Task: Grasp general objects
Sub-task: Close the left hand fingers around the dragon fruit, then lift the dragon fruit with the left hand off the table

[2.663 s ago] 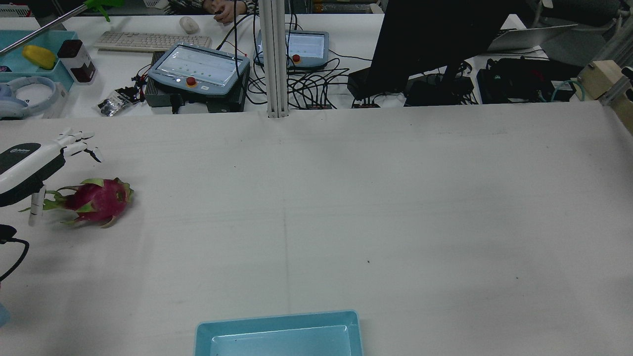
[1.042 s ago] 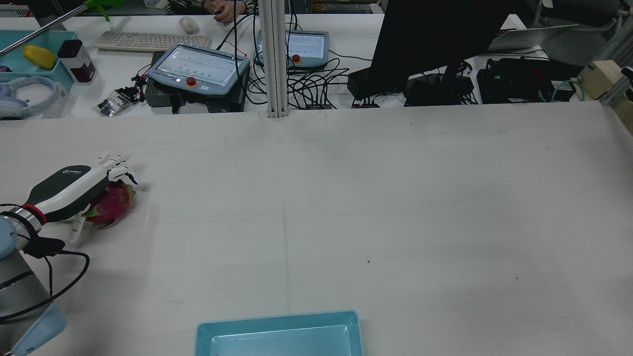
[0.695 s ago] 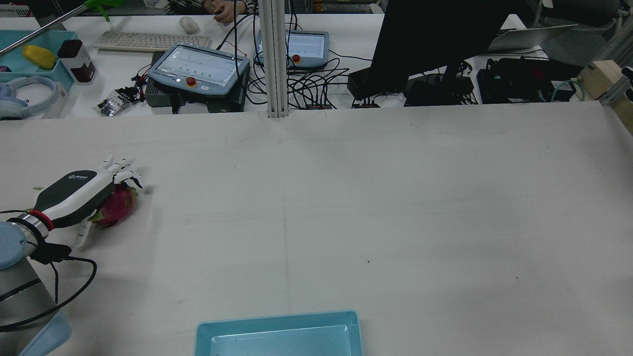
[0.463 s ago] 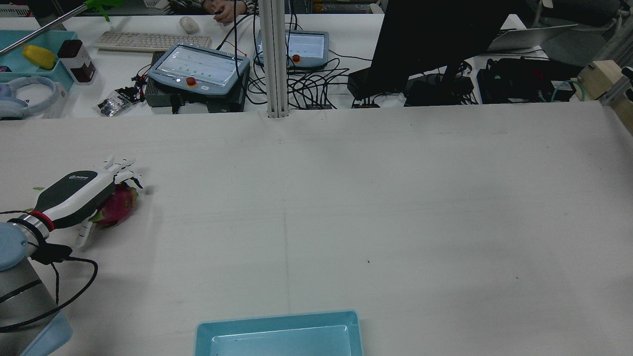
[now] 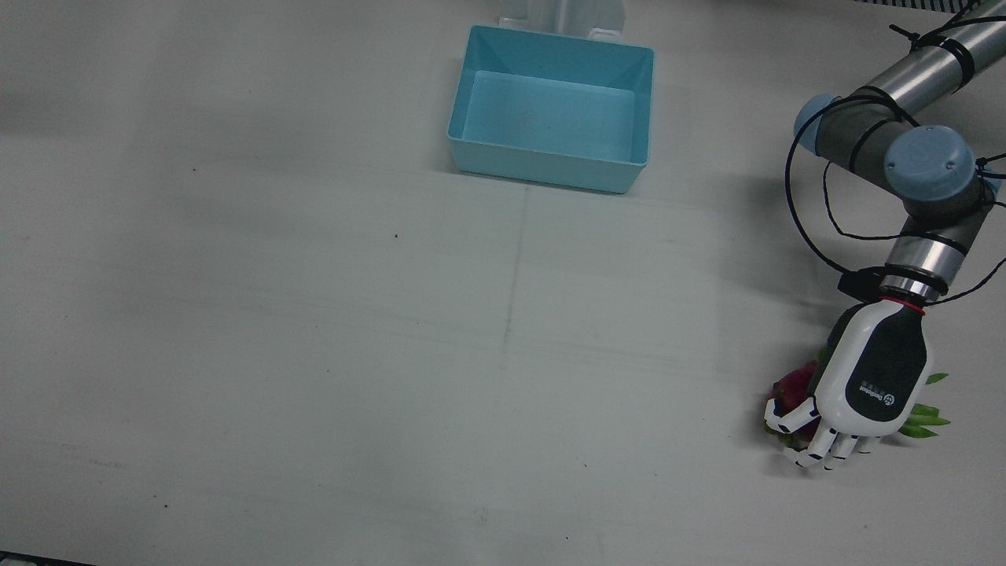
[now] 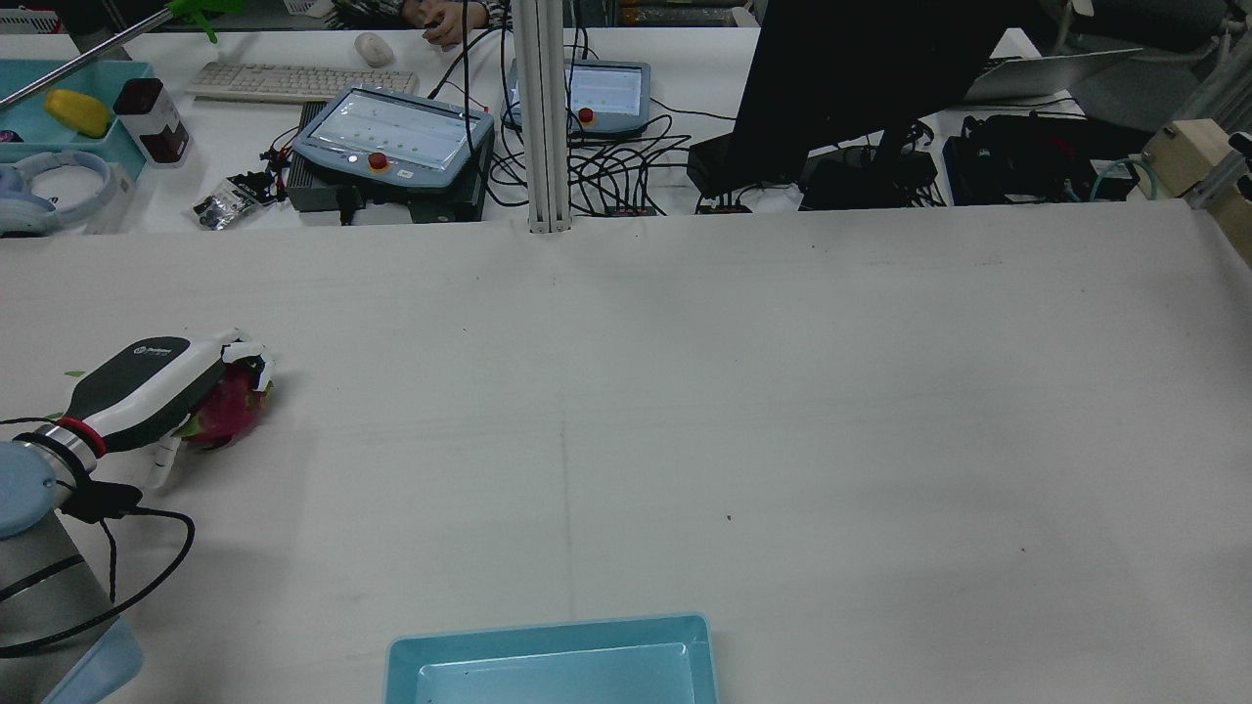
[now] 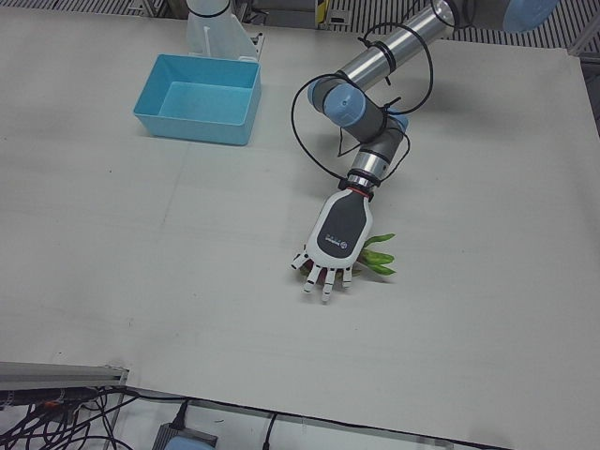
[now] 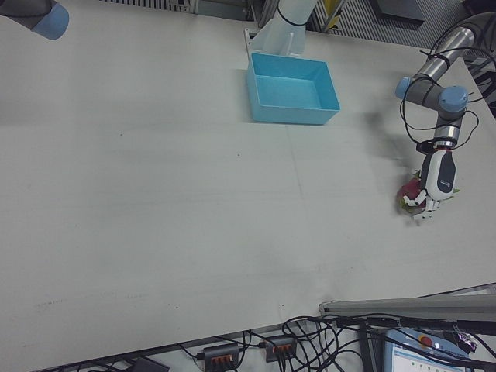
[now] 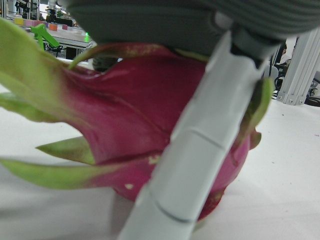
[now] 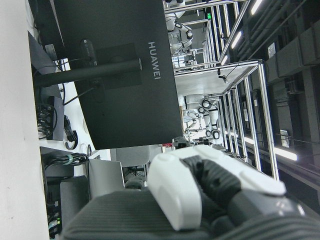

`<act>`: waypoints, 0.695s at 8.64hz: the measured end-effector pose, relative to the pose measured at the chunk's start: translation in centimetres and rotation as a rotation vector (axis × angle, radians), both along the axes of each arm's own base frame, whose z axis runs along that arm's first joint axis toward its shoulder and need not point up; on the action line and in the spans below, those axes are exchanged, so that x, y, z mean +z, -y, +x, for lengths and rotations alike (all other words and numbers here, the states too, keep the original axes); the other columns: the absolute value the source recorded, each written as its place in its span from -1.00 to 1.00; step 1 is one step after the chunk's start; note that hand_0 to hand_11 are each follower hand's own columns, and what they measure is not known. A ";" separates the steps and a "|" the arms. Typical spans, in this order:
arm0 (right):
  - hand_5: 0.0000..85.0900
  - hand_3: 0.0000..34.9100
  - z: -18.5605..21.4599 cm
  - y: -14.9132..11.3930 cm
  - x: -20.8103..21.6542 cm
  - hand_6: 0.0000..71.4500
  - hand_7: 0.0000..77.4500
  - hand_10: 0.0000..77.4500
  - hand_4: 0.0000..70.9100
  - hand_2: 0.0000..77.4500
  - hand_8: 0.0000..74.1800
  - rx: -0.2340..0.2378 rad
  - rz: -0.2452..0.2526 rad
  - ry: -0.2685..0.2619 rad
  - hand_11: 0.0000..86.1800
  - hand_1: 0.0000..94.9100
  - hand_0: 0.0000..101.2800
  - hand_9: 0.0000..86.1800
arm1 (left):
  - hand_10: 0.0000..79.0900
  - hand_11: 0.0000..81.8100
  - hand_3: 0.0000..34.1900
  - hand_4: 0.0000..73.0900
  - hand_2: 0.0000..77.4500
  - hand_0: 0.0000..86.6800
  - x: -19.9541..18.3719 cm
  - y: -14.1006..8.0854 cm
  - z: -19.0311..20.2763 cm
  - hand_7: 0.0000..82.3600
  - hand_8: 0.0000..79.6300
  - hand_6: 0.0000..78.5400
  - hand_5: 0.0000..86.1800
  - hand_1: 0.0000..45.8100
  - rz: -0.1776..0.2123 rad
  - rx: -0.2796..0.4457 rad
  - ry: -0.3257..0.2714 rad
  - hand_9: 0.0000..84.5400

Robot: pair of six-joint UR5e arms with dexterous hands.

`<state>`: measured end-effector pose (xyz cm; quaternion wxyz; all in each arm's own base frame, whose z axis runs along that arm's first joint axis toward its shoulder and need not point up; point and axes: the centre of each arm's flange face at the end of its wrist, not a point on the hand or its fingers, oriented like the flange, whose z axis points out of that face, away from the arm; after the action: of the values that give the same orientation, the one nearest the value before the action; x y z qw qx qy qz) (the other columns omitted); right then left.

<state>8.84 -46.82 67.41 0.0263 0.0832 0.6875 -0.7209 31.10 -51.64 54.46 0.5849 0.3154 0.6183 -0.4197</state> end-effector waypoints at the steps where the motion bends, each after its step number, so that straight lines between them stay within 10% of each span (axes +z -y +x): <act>1: -1.00 -1.00 0.0 0.0 0.0 -1.00 -1.00 -1.00 -1.00 1.00 -1.00 0.000 0.000 0.000 -0.99 1.00 -1.00 -0.99 | -0.15 0.08 0.39 -0.52 -0.99 0.86 0.0 0.0 0.0 0.22 -0.22 -0.64 0.58 -1.00 0.001 -0.001 -0.001 -0.14; 6: -1.00 -1.00 0.0 0.0 0.0 -1.00 -1.00 -1.00 -1.00 1.00 -1.00 0.000 0.000 0.000 -0.99 1.00 -1.00 -0.99 | -0.21 0.72 -0.51 0.57 -0.92 0.88 -5.4 1.9 1.5 0.43 0.22 -0.14 0.81 -1.00 0.027 0.000 -0.042 0.02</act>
<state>8.85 -46.81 67.40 0.0264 0.0831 0.6875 -0.7209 32.65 -53.52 49.02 0.5674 0.3142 0.6361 -0.4180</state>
